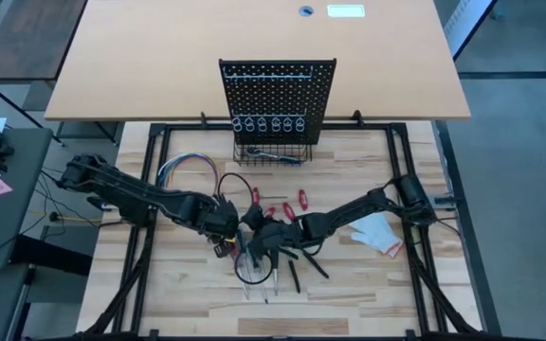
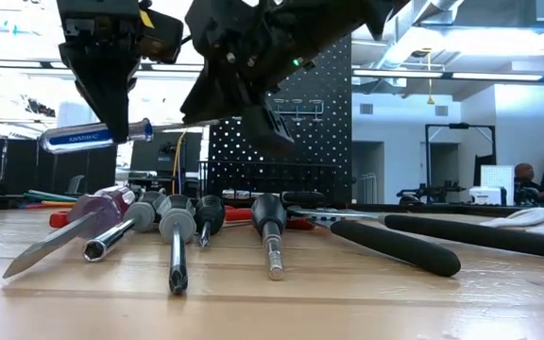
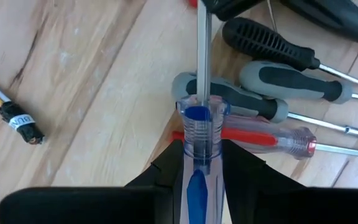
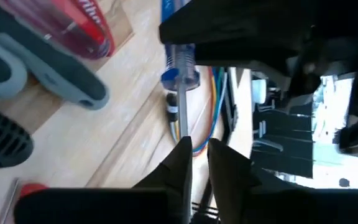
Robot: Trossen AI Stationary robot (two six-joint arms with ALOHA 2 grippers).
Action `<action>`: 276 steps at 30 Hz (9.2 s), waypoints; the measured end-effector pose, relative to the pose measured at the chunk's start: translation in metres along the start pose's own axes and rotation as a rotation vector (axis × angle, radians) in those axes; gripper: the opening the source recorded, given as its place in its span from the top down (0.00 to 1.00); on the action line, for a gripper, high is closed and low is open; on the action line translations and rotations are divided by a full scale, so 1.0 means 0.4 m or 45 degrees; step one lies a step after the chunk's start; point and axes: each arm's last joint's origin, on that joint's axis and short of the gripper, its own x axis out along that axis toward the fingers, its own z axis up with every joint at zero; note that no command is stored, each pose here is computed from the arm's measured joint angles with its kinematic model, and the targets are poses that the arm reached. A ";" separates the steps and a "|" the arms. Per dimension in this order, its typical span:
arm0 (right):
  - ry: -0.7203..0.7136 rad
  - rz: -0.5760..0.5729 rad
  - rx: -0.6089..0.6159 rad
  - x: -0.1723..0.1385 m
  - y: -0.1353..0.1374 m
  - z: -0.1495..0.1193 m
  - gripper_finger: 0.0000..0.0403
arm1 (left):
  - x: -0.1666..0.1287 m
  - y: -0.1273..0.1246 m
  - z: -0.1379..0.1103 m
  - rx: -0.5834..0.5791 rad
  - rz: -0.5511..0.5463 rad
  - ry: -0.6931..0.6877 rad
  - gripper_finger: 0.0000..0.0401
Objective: Hang tools onto peg board
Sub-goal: Hang the blue screwdriver on the pegboard, then put the slip-joint pliers into the black wire on the pegboard
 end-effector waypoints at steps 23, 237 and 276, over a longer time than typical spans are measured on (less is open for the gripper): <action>-0.069 0.245 0.240 0.020 0.022 -0.035 0.59 | 0.000 0.001 0.002 0.019 -0.009 0.005 0.99; 0.300 0.917 1.994 -0.454 0.179 -0.135 0.54 | 0.190 -0.290 0.036 1.098 -0.178 -0.749 0.70; 0.591 0.655 1.883 -0.516 0.203 -0.171 0.84 | 0.404 -0.253 0.401 0.903 -0.407 -0.756 1.00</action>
